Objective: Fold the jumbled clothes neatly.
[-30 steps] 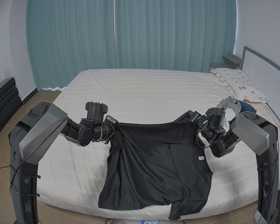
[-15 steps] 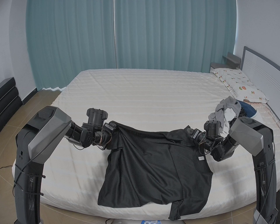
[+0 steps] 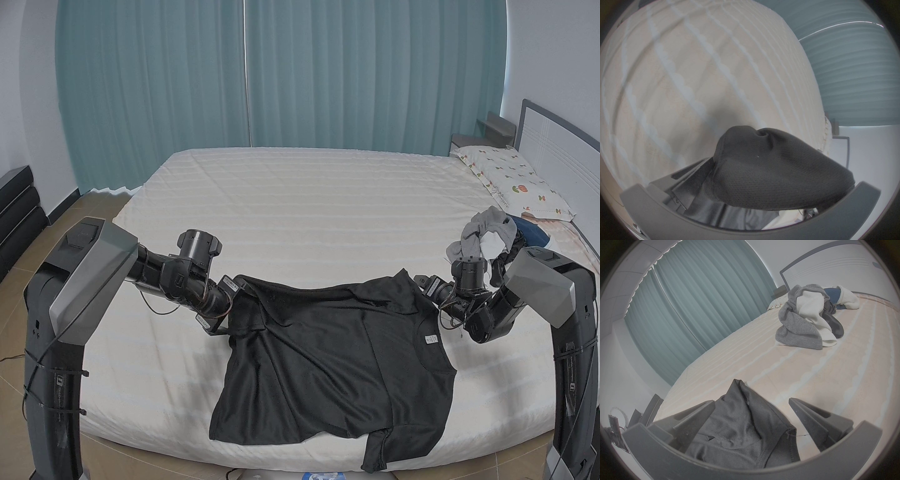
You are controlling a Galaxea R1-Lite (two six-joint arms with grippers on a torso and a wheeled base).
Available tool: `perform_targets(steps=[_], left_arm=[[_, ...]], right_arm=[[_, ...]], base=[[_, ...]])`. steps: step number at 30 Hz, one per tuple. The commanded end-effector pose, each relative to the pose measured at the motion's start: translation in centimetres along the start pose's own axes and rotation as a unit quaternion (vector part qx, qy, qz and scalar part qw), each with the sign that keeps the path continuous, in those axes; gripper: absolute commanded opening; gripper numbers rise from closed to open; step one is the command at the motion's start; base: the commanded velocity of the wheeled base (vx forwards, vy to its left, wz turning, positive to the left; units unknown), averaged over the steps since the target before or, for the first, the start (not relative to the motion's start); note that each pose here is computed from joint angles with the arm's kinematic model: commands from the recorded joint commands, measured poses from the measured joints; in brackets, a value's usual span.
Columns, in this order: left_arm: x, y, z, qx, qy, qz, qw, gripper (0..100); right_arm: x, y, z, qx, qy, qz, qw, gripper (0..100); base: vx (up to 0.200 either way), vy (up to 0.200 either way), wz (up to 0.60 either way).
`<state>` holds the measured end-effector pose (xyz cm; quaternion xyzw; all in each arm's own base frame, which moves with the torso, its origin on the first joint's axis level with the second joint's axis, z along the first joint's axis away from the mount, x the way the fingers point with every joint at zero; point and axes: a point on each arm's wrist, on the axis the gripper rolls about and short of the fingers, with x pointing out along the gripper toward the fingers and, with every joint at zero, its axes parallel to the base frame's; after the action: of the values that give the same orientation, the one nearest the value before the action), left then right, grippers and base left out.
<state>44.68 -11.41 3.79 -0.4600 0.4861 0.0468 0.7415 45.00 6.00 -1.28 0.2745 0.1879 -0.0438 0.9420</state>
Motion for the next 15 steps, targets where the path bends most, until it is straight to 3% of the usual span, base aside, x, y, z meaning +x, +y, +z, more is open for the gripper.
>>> perform_targets(steps=[1,3,5,7,10,12,15], left_arm=[[-3.6,-2.1,1.7,0.004,-0.011,-0.047,0.9988,100],[-3.7,-2.2,2.1,-0.002,-0.023,-0.05,0.9985,100],[-3.7,-2.4,3.9,-0.043,-0.076,-0.059,0.9944,100],[-3.4,-2.4,4.3,-0.058,-0.084,-0.061,0.9929,100],[-3.2,-1.9,4.4,-0.046,-0.064,-0.057,0.9953,100],[-3.1,-1.2,4.0,-0.009,-0.018,-0.031,0.9993,100],[-3.3,-1.3,4.1,0.01,0.005,-0.031,0.9995,100]], right_arm=[[-1.3,0.5,0.8,0.0,0.001,0.007,1.0,100],[-1.5,0.5,0.8,0.0,0.002,0.006,1.0,100],[-2.2,0.5,0.9,-0.001,0.008,0.005,1.0,100],[-2.6,0.3,0.6,-0.002,0.017,0.001,0.9999,100],[-3.3,0.0,0.1,-0.003,0.03,-0.003,0.9996,100],[-4.2,-0.6,-0.7,-0.001,0.052,-0.004,0.9986,100],[-5.1,-0.9,-1.0,0.017,0.064,-0.003,0.9978,100]], base=[[0.0,0.0,0.0],[0.0,0.0,0.0],[0.0,0.0,0.0],[0.0,0.0,0.0],[0.0,0.0,0.0],[0.0,0.0,0.0],[0.0,0.0,0.0]])
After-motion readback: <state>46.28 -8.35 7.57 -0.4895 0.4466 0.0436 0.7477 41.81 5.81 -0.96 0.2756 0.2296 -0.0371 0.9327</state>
